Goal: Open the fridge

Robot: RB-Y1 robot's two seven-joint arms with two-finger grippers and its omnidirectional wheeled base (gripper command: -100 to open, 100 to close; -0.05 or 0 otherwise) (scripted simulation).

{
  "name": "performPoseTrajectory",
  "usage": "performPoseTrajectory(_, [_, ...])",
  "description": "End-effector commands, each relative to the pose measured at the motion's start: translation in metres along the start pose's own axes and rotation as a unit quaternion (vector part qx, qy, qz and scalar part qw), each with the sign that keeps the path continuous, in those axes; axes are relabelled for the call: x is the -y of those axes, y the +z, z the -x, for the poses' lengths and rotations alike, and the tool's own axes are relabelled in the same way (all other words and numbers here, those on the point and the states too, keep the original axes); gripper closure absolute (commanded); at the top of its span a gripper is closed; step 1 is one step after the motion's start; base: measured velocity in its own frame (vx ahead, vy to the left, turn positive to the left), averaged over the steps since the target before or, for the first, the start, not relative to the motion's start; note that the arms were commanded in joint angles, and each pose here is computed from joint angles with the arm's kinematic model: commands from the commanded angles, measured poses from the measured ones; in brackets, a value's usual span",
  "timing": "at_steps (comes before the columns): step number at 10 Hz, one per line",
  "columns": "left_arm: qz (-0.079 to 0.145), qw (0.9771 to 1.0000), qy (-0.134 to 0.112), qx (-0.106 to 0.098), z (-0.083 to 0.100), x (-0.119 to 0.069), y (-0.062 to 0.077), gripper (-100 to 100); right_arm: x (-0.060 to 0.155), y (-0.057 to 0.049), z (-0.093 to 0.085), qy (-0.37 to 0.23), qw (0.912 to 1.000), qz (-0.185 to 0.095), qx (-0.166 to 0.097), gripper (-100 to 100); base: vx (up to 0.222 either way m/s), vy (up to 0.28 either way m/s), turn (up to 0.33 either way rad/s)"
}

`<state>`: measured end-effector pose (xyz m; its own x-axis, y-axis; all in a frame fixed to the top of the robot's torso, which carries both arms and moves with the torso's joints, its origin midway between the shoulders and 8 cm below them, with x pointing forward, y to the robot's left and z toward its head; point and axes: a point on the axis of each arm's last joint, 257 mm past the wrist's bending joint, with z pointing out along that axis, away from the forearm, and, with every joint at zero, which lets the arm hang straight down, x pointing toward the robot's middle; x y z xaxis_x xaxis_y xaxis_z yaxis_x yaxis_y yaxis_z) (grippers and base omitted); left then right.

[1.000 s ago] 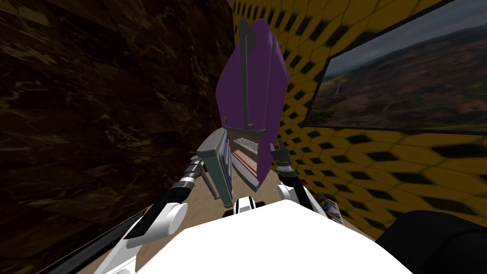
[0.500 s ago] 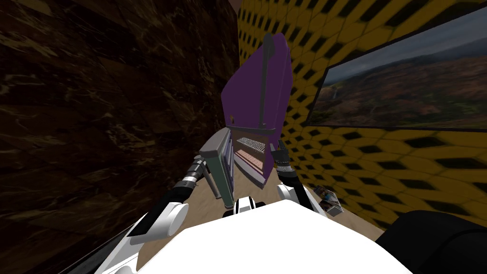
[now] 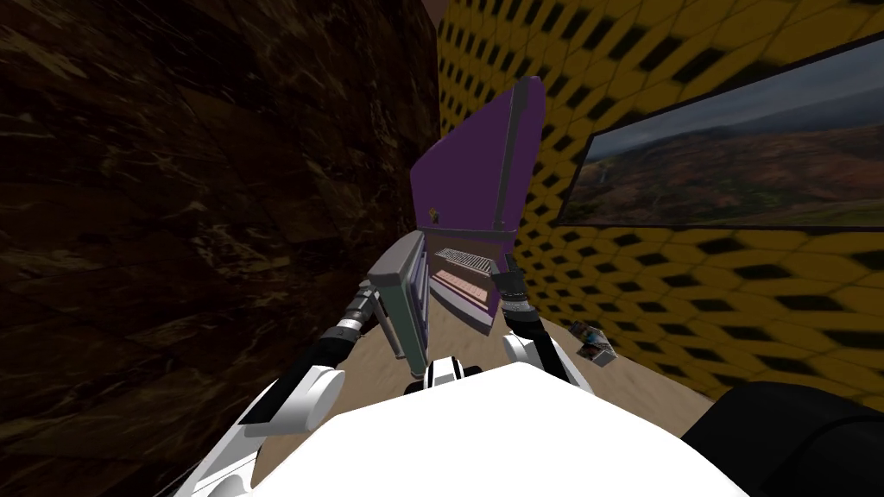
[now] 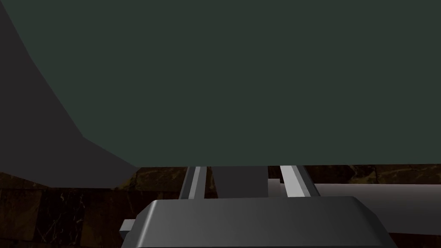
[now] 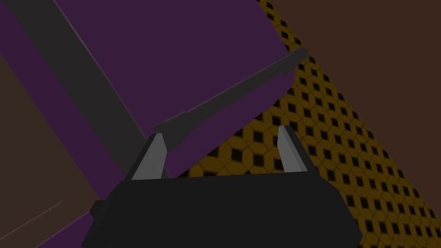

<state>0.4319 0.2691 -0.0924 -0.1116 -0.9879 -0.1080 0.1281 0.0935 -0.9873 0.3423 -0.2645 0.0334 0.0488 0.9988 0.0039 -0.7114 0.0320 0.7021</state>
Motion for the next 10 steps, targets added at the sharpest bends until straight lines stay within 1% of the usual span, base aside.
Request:
performPoseTrajectory(1, [0.007, 0.9997, -0.003, -0.022, -0.014, -0.006, 0.000, 100, 0.000, 0.000, 0.000, 0.000, 1.0000, 0.000, 0.000, 0, 0.011, 0.427, -0.175])
performPoseTrajectory(2, [0.007, 0.9997, -0.003, -0.022, -0.014, -0.006, 0.000, 100, 0.000, 0.000, 0.000, 0.000, 1.0000, 0.000, 0.000, 0, -0.030, 0.346, -0.083])
performPoseTrajectory(3, [-0.004, 0.9998, -0.003, -0.021, -0.013, 0.003, 0.000, 100, 0.000, 0.000, 0.000, 0.000, 1.0000, 0.000, 0.000, 0, -0.012, 0.137, -0.023])
performPoseTrajectory(4, [-0.010, 0.9995, -0.003, -0.031, -0.019, 0.008, 0.002, 100, 0.000, 0.000, 0.000, 0.000, 1.0000, 0.000, 0.000, 0, 0.032, 0.214, -0.118])
performPoseTrajectory(5, [-0.010, 0.9995, -0.003, -0.031, -0.019, 0.008, 0.002, 100, 0.000, 0.000, 0.000, 0.000, 1.0000, 0.000, 0.000, 0, 0.042, 0.246, -0.087])
performPoseTrajectory(6, [-0.010, 0.9991, -0.004, -0.041, -0.026, 0.007, 0.002, 100, 0.000, 0.000, 0.000, 0.000, 1.0000, 0.000, 0.000, 0, 0.048, 0.289, -0.117])
performPoseTrajectory(7, [-0.010, 0.9991, -0.004, -0.041, -0.026, 0.007, 0.002, 100, 0.000, 0.000, 0.000, 0.000, 1.0000, 0.000, 0.000, 0, 0.053, 0.266, -0.066])
performPoseTrajectory(8, [-0.009, 0.9987, -0.006, -0.050, -0.032, 0.007, 0.002, 100, 0.000, 0.000, 0.000, 0.000, 1.0000, 0.000, 0.000, 0, 0.071, 0.289, -0.071])
performPoseTrajectory(9, [-0.009, 0.9987, -0.006, -0.050, -0.032, 0.007, 0.002, 100, 0.000, 0.000, 0.000, 0.000, 1.0000, 0.000, 0.000, 0, 0.066, 0.257, -0.078])
performPoseTrajectory(10, [-0.009, 0.9981, -0.007, -0.060, -0.038, 0.006, 0.002, 100, 0.000, 0.000, 0.000, 0.000, 1.0000, 0.000, 0.000, 0, 0.039, 0.341, -0.144])
